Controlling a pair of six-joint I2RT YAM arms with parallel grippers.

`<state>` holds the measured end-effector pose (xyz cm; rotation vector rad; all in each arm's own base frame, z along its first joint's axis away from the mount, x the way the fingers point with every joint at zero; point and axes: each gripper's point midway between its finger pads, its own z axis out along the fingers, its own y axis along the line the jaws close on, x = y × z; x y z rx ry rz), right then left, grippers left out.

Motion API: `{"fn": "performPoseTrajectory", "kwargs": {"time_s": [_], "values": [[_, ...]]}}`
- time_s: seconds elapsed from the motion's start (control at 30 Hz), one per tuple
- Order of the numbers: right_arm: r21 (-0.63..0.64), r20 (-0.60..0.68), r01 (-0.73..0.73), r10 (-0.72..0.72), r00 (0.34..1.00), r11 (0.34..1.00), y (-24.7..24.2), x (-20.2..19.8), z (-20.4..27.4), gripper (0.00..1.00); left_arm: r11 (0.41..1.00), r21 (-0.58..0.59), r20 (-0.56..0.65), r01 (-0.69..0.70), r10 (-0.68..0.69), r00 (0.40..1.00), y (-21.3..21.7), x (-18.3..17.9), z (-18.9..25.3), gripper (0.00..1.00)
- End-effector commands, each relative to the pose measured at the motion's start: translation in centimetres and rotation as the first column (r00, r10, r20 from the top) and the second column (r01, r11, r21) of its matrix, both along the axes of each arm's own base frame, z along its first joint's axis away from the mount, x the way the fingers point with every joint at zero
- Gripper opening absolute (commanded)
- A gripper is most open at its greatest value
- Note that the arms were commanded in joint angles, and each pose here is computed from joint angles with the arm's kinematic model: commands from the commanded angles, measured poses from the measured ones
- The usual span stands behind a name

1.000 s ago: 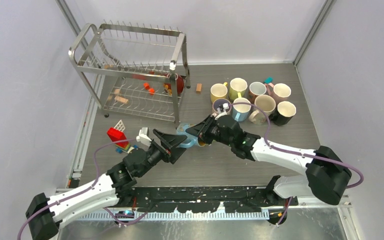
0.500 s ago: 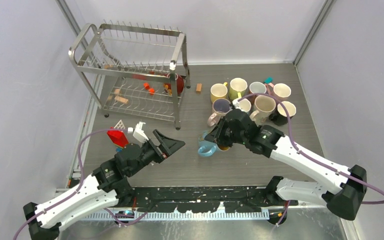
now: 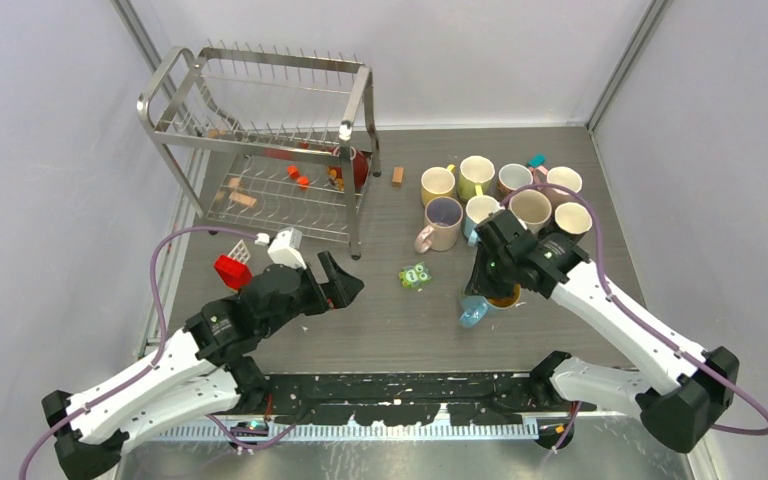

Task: Unload the cups from the dish rack
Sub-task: Place the cup at the center of the board.

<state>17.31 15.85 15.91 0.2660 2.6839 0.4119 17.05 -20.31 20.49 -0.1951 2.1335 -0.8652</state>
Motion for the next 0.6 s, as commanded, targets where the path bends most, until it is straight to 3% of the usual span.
{"fn": "performPoseTrajectory", "kwargs": {"time_s": [0.0,0.2,0.57], "values": [[0.025,0.089,-0.085,0.083,0.993,0.996,2.0,2.9,1.5,0.01,0.997,0.069,0.038,-0.037,0.034,0.999,1.4,1.0,0.4,1.00],[-0.015,0.103,-0.085,0.086,0.991,0.996,3.3,5.7,0.0,0.01,0.989,0.135,0.010,-0.056,0.056,0.998,2.6,1.8,-0.3,1.00],[-0.067,0.075,-0.102,0.107,0.991,0.992,5.0,8.7,-2.8,0.01,0.993,0.101,-0.012,-0.065,0.067,0.998,2.5,4.3,-0.7,1.00]]}}
